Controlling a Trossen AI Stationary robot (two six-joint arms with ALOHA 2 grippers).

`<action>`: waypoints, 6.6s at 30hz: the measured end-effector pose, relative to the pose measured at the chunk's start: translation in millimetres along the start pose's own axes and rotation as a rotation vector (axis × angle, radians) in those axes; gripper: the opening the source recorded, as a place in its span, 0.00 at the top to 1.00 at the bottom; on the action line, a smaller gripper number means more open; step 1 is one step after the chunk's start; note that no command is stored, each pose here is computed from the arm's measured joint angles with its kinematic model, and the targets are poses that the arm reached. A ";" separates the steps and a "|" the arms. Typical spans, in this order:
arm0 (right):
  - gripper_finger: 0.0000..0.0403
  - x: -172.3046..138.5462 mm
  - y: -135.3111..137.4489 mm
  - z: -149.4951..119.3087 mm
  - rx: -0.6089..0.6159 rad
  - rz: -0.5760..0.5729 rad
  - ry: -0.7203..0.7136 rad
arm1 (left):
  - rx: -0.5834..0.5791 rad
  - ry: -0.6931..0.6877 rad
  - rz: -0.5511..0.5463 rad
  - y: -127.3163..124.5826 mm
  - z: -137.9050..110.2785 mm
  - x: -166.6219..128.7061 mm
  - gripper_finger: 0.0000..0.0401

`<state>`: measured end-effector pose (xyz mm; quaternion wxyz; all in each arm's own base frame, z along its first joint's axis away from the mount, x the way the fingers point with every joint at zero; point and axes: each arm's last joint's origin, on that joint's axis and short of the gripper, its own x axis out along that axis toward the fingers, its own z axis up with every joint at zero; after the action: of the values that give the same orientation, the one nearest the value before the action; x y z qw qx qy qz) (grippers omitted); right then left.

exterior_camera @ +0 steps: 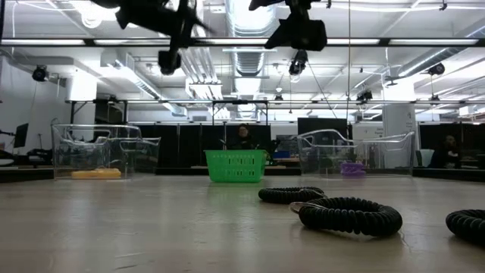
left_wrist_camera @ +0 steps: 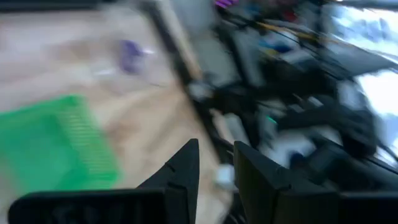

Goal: Sort spring keychains
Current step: Put the bottom black spring keychain into the green bin

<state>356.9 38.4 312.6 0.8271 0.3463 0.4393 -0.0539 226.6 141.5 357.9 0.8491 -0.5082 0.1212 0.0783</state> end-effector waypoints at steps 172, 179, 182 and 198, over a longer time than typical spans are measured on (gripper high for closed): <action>0.98 -64.7 81.8 -10.7 0.192 0.122 -0.707 | 0.729 0.075 -0.277 -78.8 -98.8 17.9 0.77; 0.98 -66.3 81.9 -7.0 0.192 0.139 -0.728 | 0.730 0.075 -0.285 -79.4 -99.0 18.6 0.77; 0.98 -66.2 81.7 -6.8 0.192 0.138 -0.726 | 0.735 0.054 -0.303 -81.4 -97.8 19.2 0.77; 0.98 -66.1 79.6 -4.0 0.188 0.141 -0.719 | 0.751 0.023 -0.347 -84.9 -96.1 23.8 0.77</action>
<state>345.3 86.8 403.4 0.8949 0.4088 0.0891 -0.1551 259.0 17.0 379.1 0.9747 -0.1767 0.0634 -0.1213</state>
